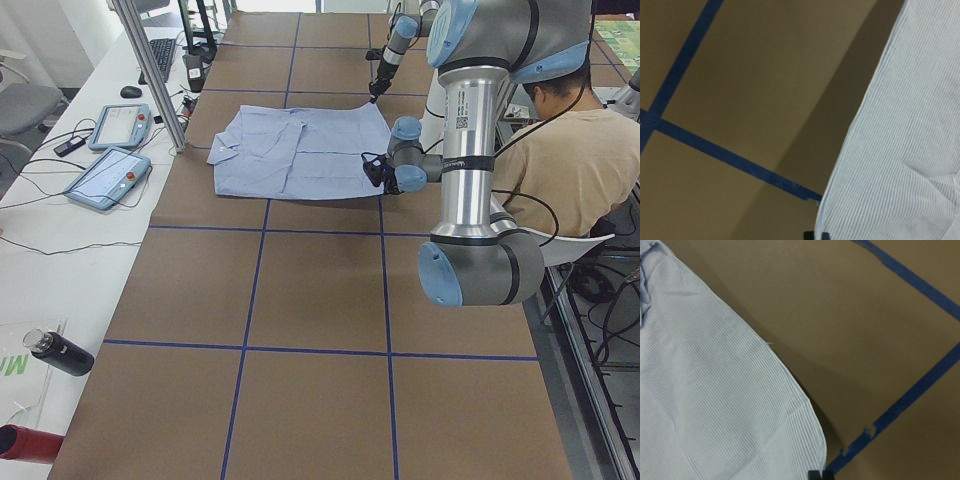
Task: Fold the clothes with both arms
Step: 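Grasp the hem corners with both grippers, then lift the hem with both grippers and fold it toward the collar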
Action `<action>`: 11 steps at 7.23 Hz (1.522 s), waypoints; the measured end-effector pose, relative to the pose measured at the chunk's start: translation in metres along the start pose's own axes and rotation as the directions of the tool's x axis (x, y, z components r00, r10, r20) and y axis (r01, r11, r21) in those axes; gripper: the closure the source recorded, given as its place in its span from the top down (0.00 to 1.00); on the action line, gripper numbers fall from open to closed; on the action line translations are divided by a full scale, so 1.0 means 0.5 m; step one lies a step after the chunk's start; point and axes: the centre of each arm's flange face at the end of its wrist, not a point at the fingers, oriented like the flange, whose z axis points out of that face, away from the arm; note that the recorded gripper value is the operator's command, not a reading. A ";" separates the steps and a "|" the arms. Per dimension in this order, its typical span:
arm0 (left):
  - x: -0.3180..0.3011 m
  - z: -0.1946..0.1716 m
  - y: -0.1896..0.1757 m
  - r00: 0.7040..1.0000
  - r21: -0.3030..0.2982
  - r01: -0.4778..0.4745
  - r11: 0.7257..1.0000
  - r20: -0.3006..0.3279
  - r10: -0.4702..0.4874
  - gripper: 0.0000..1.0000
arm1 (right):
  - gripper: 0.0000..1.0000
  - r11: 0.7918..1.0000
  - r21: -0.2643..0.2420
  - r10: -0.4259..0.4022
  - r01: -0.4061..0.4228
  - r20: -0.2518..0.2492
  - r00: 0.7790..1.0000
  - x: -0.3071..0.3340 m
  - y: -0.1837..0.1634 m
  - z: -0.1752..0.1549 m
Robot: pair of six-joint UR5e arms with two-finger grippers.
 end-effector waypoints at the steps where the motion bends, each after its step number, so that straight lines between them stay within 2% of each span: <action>1: 0.007 -0.023 0.007 0.999 -0.014 0.031 0.999 -0.018 -0.031 0.00 | 0.00 1.000 -0.017 0.001 -0.001 0.001 1.000 -0.002 0.005 -0.014; 3: 0.043 -0.054 0.025 0.996 -0.055 0.052 0.997 -0.069 -0.055 0.00 | 0.00 0.999 -0.040 0.006 -0.006 0.001 1.000 -0.007 0.003 -0.039; 4: 0.083 -0.077 0.014 0.992 -0.063 0.021 0.998 -0.122 -0.029 0.00 | 0.00 0.999 -0.042 0.019 -0.019 0.013 1.000 -0.022 -0.010 -0.056; 6: 0.154 -0.135 -0.080 0.977 -0.008 -0.034 0.999 -0.213 0.031 0.00 | 0.00 0.996 -0.036 0.083 -0.082 0.038 0.996 -0.079 -0.074 -0.080; 9: 0.165 -0.190 -0.226 0.970 0.065 -0.089 0.994 -0.220 0.101 0.00 | 0.00 0.985 0.008 0.173 -0.175 0.106 0.979 -0.157 -0.177 -0.107; 11: 0.152 -0.191 -0.270 0.975 0.094 -0.086 0.992 -0.199 0.103 0.00 | 0.00 0.974 0.026 0.220 -0.227 0.150 0.964 -0.189 -0.222 -0.128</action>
